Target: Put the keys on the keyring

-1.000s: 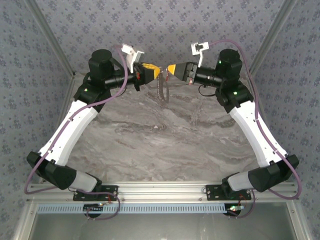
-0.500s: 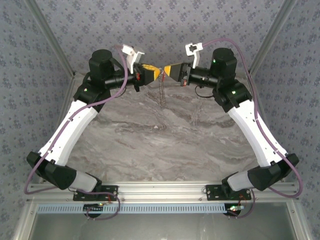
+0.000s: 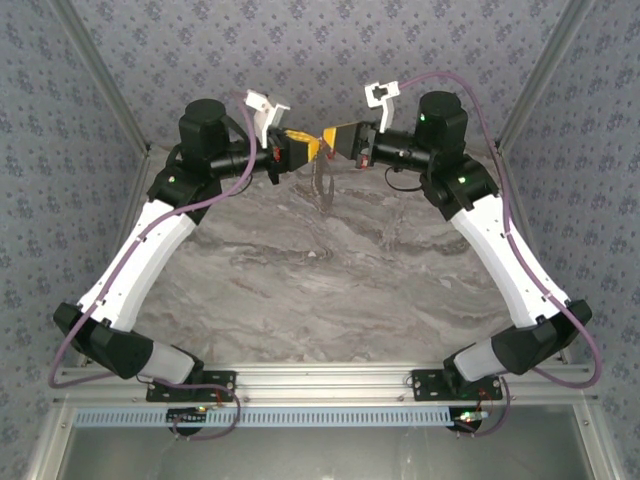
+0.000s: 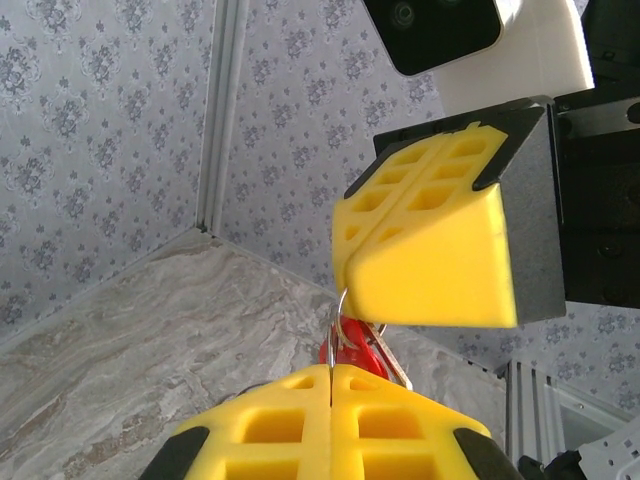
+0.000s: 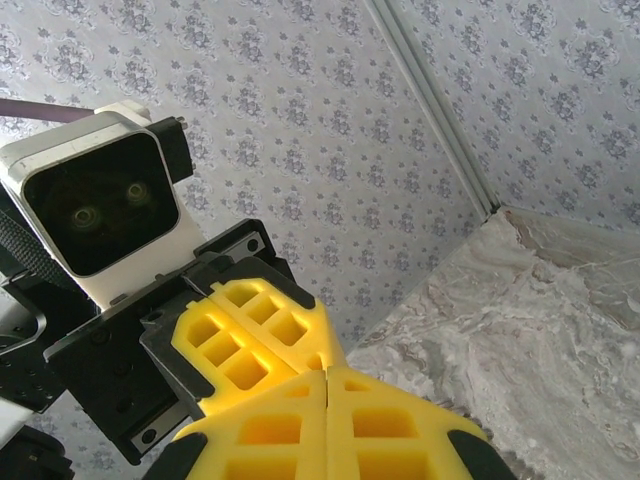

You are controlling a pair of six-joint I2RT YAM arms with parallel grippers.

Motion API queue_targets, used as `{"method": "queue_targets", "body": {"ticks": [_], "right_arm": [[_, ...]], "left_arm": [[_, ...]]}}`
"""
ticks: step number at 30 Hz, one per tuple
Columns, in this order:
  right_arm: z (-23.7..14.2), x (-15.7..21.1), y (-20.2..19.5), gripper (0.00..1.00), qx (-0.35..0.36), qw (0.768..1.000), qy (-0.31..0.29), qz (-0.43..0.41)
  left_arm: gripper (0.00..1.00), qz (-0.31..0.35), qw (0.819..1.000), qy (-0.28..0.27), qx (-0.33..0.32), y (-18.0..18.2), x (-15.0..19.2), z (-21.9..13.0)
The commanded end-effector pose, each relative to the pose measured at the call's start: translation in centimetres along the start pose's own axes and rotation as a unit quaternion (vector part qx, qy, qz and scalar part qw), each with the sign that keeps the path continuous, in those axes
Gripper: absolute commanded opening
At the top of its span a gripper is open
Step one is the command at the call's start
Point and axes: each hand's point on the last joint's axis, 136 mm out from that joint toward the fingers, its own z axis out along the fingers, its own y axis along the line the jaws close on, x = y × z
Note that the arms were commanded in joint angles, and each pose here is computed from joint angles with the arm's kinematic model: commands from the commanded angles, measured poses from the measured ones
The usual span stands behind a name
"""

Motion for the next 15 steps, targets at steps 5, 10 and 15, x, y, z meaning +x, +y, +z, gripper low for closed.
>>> {"method": "queue_targets", "body": {"ticks": [5, 10, 15], "right_arm": [[0.4, 0.1, 0.4, 0.00, 0.005, 1.000, 0.009, -0.014], [0.3, 0.7, -0.3, 0.00, 0.026, 0.999, 0.015, -0.017], [0.2, 1.0, -1.9, 0.00, 0.064, 0.998, 0.013, -0.014]], "left_arm": [[0.00, 0.032, 0.999, -0.023, 0.019, -1.3, -2.1, -0.2], [0.00, 0.034, 0.999, -0.025, 0.021, -1.5, -2.3, -0.3], [0.00, 0.038, 0.998, -0.029, 0.029, -2.0, -2.6, -0.5]]}}
